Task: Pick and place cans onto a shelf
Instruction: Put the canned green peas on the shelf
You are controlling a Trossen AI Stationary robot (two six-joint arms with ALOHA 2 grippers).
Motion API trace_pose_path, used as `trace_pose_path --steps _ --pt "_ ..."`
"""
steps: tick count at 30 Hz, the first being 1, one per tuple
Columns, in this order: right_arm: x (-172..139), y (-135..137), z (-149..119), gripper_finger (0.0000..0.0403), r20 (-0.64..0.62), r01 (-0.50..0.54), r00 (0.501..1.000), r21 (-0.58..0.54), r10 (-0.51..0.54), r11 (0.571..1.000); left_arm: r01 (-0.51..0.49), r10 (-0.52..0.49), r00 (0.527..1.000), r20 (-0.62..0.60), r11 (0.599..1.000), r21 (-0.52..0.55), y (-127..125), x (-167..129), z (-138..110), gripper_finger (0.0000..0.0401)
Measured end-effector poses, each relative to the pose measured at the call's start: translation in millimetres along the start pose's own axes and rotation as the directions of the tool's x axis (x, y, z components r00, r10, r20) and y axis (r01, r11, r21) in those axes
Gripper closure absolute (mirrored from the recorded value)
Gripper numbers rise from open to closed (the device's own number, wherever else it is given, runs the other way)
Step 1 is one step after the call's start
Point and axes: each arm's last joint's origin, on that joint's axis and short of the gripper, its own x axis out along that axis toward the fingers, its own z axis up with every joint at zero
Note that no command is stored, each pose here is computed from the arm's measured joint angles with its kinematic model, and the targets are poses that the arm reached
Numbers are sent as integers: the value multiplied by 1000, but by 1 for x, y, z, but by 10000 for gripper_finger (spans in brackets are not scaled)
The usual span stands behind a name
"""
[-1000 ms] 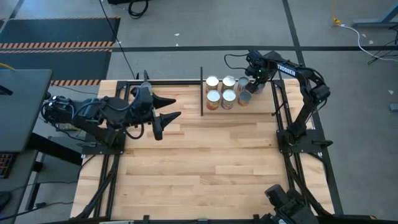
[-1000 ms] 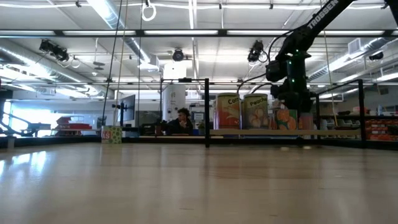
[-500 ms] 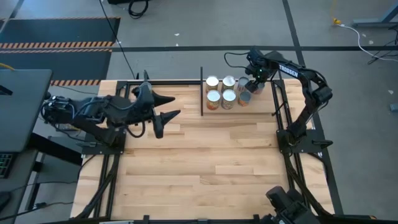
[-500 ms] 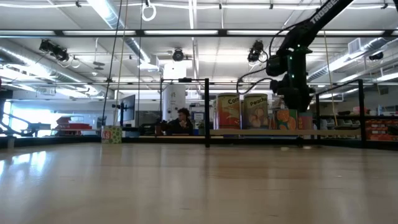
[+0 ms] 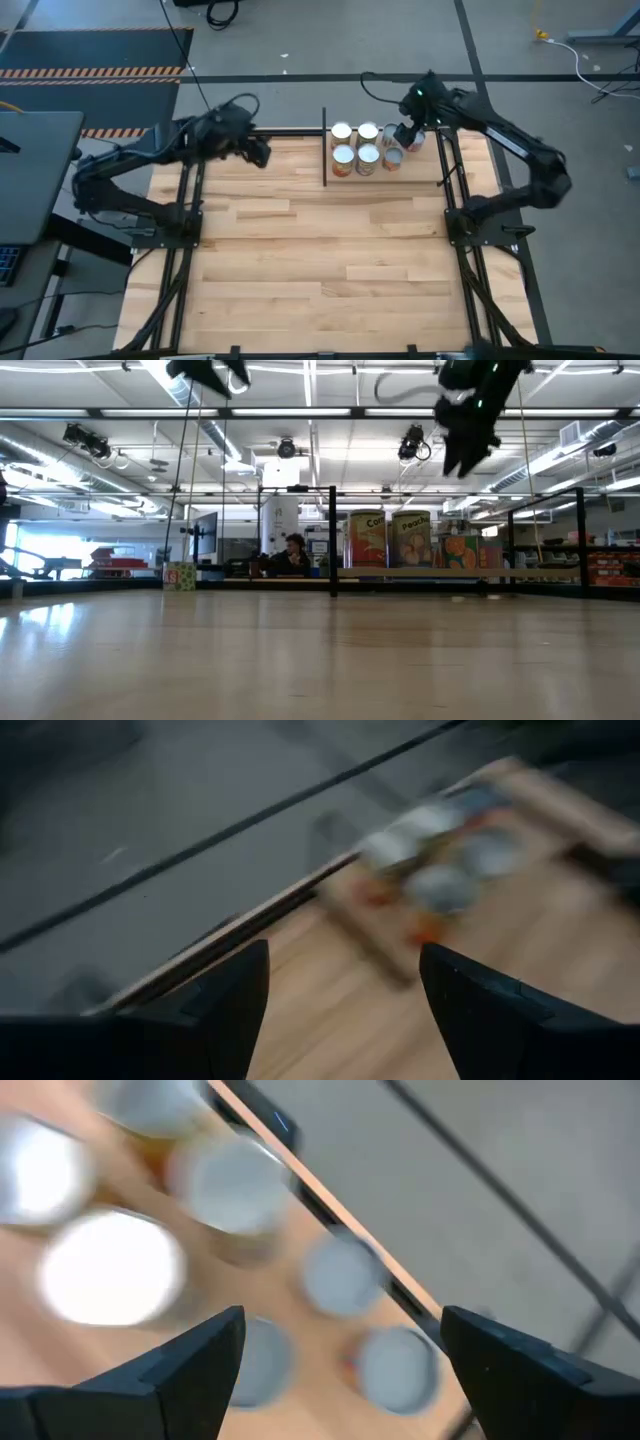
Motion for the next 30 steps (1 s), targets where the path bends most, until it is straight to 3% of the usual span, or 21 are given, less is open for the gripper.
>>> trace_pose_path --steps 3,6,11,16,20,25,30 --pt "-37 24 -6 58 123 -70 990 -33 74 997 -158 153 984 -97 986 -48 22 20 -1 121" --pt "-68 43 -17 58 213 -154 963 -63 164 986 -299 274 938 -214 950 -91 42 40 -6 93" --pt "-101 60 -33 58 291 -254 913 -144 287 956 -501 429 839 -336 850 -165 64 72 -11 70" --pt "-114 66 -41 58 312 -295 885 -196 344 935 -620 506 749 -428 762 -186 84 114 -16 86" --pt "-115 70 -42 58 309 -306 878 -223 365 926 -685 529 671 -520 711 -160 104 152 -26 129" --pt "-116 73 -41 58 318 -322 869 -216 378 922 -754 549 546 -633 651 -85 131 200 -47 226" --pt "-116 73 -41 58 324 -323 867 -214 379 922 -751 501 460 -733 660 -21 154 232 -69 359"
